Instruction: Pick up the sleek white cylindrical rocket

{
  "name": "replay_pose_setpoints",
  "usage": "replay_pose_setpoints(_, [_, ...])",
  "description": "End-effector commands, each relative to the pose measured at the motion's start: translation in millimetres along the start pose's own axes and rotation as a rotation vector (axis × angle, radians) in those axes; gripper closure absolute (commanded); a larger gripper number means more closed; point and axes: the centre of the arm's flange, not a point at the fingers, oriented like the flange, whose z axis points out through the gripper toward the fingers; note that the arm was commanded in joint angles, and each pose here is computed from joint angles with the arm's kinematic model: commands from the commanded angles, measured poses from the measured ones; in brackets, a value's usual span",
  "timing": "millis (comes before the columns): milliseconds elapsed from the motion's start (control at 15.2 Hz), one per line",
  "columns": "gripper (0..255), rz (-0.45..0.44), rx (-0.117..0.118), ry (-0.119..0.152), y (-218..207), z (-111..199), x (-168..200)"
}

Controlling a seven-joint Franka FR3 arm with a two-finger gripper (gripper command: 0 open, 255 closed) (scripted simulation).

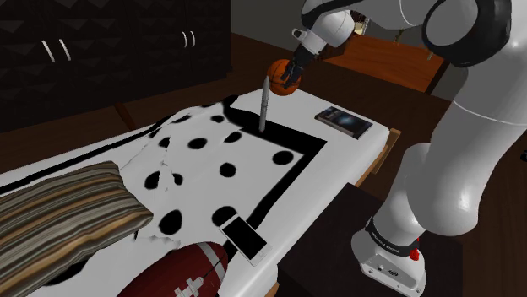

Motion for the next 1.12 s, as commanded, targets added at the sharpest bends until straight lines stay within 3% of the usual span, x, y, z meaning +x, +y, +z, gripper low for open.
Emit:
replay_pose_setpoints(0, [0,-0.053,0.006,0.050,20.5,7.4,9.8])
replay_pose_setpoints(264, [0,-0.145,0.019,0.135,62.3,17.9,31.8])
replay_pose_setpoints(924, [0,-0.147,0.019,0.137,63.1,53.8,14.2])
replay_pose_setpoints(990, [255,-0.147,0.019,0.137,62.3,53.4,14.0])
replay_pose_setpoints(1056, [255,-0.147,0.019,0.137,62.8,53.5,13.9])
